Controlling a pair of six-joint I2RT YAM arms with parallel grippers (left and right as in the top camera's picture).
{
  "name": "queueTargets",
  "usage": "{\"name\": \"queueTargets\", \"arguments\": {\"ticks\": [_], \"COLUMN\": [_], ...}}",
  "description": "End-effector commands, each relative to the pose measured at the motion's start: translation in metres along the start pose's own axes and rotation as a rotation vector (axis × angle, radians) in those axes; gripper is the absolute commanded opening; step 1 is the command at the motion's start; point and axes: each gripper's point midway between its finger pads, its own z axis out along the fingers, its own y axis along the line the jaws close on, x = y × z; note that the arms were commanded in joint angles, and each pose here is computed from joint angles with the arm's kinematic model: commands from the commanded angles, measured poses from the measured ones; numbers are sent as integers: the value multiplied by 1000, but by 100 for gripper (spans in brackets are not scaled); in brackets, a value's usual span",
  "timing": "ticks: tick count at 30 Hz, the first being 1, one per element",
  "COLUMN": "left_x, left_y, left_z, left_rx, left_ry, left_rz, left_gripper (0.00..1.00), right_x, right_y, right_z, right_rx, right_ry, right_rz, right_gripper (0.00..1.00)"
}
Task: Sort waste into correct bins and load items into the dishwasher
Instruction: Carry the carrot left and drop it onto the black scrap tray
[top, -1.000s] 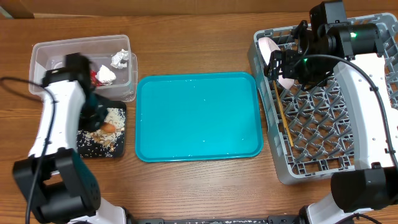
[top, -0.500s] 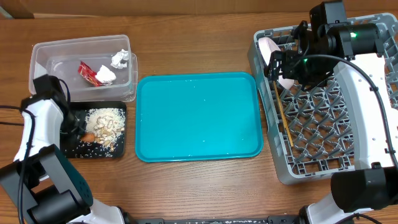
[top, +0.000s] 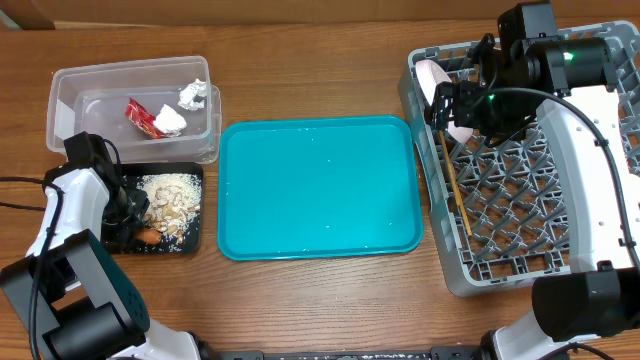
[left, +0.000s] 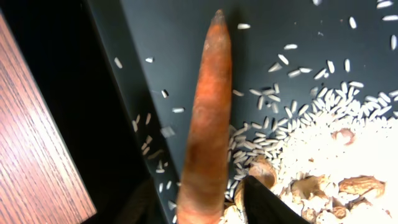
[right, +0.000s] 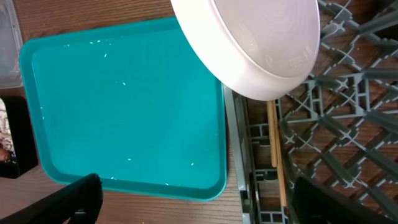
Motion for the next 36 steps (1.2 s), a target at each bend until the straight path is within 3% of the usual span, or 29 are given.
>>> {"name": "queueTargets", "arguments": {"ticks": [1, 6, 11, 12, 13, 14, 15, 20, 24, 30, 36], "left_x": [2, -1, -14, -15, -15, -11, -5, 42, 84, 108, 107], "left_y": [-4, -29, -64, -74, -87, -99, -111, -136, -119, -62, -43], "left_z": [-2, -31, -95, -111, -129, -146, -162, -213, -215, -196, -214], "left_rx": [26, 157, 336, 384, 439, 493, 537, 603, 534, 347, 389], "left_ry": [22, 44, -54, -91, -129, -164, -192, -252, -176, 32, -61], "left_rz": [29, 85, 216, 272, 346, 433, 522, 877, 1084, 1095, 1096], "left_gripper": [55, 56, 61, 66, 76, 93, 100, 100, 100, 100, 100], "right_x": [-4, -5, -21, -27, -33, -41, -49, -86, -78, -42, -28], "right_y": [1, 1, 4, 6, 8, 12, 17, 52, 52, 13, 10], "right_z": [-7, -7, -8, -9, -10, -11, -13, -25, -19, -9, -27], "right_rx": [2, 1, -11, -15, -24, -43, -69, -187, -148, 6, 17], "right_ry": [-26, -31, -95, -119, -146, -176, -209, -375, -350, -185, -204], "right_rz": [-2, -3, -19, -25, -32, -42, -55, -219, -276, -161, -156], "right_gripper": [100, 100, 100, 100, 100, 100, 100, 100, 100, 100, 100]}}
